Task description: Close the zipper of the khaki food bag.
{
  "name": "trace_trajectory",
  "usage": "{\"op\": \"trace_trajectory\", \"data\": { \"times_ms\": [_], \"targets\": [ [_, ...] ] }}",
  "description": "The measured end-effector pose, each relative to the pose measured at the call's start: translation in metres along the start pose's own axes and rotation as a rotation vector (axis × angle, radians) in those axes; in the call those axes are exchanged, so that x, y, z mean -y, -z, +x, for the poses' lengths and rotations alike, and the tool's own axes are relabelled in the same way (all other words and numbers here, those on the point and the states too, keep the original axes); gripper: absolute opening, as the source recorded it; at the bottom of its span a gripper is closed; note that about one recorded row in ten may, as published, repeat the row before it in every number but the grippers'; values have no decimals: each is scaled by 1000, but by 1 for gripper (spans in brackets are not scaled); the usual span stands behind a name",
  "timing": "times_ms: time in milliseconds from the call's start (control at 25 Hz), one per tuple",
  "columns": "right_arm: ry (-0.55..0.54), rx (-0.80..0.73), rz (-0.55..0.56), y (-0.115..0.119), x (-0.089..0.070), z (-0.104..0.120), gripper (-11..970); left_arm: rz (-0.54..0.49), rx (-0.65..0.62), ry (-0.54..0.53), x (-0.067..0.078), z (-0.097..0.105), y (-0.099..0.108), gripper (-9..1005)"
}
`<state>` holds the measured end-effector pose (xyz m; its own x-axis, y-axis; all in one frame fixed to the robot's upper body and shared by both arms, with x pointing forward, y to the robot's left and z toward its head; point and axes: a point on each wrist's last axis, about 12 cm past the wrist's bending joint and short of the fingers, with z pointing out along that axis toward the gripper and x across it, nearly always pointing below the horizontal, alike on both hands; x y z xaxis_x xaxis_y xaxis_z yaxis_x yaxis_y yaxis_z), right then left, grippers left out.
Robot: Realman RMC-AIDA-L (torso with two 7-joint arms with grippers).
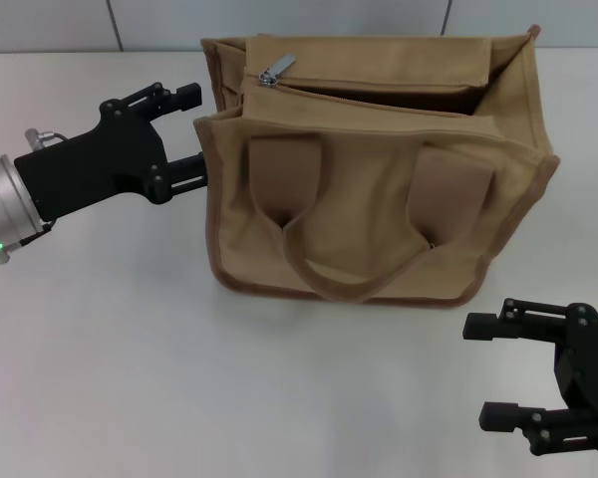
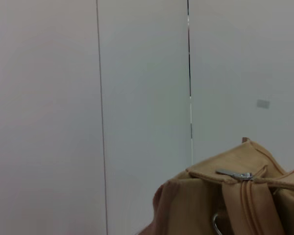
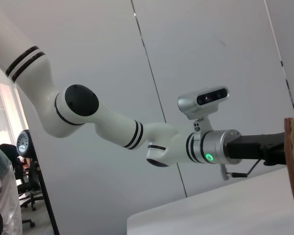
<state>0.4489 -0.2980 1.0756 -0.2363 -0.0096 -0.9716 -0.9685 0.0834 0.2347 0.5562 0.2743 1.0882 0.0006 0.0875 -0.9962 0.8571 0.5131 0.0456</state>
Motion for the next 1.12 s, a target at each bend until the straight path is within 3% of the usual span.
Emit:
{"op": "trace_trajectory", "data": {
  "times_ms": [240, 640, 1080, 1120],
  "targets": [
    [0, 1, -1, 0, 0, 0, 787, -24, -22, -9, -7, -2, -12, 751],
    [-3, 4, -4, -1, -1, 0, 787, -7, -26, -27, -6, -3, -16, 667],
    [-3, 5, -3, -1, -1, 1, 787, -13, -4, -32, -5, -4, -14, 425],
    [-3, 5, -3, -1, -1, 0, 787, -13, -4, -32, -5, -4, -14, 347]
  ]
}}
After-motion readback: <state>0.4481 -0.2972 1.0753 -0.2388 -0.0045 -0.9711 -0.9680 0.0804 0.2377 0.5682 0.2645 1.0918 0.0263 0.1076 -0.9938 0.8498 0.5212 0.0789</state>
